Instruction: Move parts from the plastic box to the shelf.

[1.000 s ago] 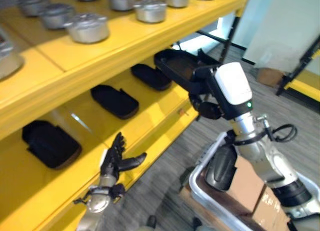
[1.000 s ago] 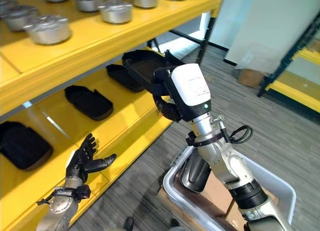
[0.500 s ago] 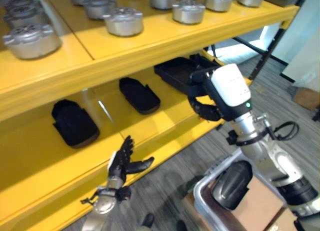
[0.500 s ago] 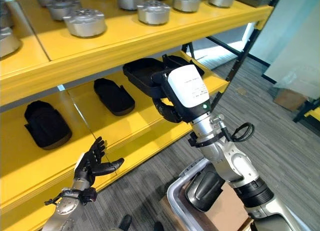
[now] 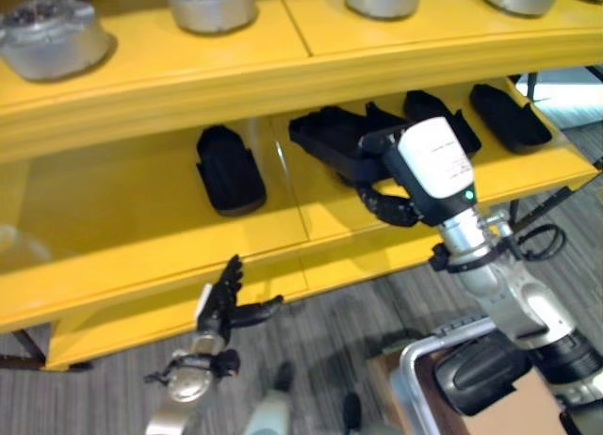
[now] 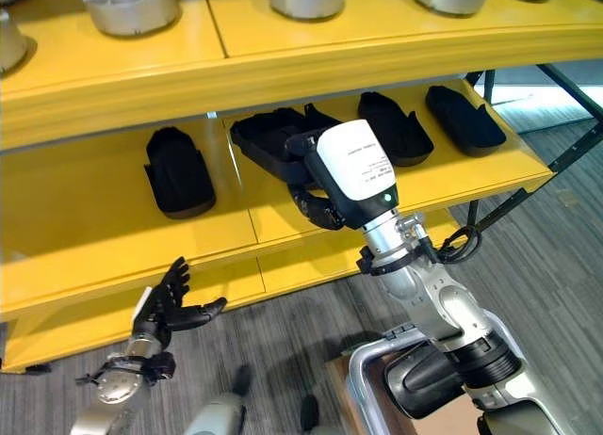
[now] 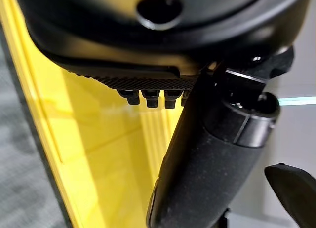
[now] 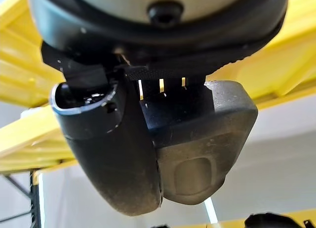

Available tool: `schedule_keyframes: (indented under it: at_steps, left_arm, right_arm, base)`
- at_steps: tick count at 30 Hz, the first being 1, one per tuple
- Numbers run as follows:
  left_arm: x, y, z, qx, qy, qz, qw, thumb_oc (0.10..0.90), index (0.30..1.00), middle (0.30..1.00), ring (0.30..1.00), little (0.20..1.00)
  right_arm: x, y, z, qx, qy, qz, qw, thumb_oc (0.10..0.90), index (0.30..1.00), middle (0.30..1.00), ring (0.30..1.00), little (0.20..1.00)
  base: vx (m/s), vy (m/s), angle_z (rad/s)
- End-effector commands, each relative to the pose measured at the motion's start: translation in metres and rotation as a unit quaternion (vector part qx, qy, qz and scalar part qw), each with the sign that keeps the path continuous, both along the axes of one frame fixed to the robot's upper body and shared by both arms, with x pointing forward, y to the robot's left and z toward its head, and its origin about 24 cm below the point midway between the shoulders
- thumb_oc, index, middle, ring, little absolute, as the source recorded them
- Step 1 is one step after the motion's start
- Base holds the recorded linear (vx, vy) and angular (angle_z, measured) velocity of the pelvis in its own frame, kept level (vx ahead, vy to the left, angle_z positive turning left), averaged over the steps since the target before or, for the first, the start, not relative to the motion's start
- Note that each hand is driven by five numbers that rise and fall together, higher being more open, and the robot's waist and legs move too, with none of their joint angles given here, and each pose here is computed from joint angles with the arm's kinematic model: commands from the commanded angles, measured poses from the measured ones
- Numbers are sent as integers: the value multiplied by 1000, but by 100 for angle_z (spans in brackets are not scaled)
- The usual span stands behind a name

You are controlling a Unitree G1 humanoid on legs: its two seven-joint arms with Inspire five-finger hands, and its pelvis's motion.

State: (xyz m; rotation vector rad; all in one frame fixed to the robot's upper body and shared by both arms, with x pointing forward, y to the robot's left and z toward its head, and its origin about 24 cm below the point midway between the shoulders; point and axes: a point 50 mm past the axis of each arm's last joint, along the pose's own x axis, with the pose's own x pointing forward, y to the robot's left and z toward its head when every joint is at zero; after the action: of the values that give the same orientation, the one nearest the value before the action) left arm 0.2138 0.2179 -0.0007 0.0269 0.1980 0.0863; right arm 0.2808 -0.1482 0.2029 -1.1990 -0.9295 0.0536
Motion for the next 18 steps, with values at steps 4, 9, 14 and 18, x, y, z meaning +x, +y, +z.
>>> schedule_keyframes:
  at_steps: [4, 9, 14, 18]
  left_arm:
    - [13, -19, 27, -14, -88, -41, 995, 900, 1000, 1000, 1000, 1000]
    - [16, -15, 33, 5, -99, -49, 994, 900, 1000, 1000, 1000, 1000]
    - [17, -9, 37, 13, -105, -33, 994, 900, 1000, 1000, 1000, 1000]
    - [16, -7, 37, 13, -107, -22, 994, 900, 1000, 1000, 1000, 1000]
  right_arm:
    - [-3, -19, 53, 69, -138, -30, 988, 400, 300, 300, 300, 300]
    - [-3, -20, 52, 74, -141, -36, 987, 400, 300, 300, 300, 300]
    - [1, -15, 50, 76, -134, -40, 987, 400, 300, 300, 300, 300]
    - [2, -9, 52, 86, -141, -38, 986, 400, 300, 300, 300, 300]
  base:
    - [104, 274, 46]
    - [57, 223, 3]
    - [26, 128, 13]
    - [15, 75, 3]
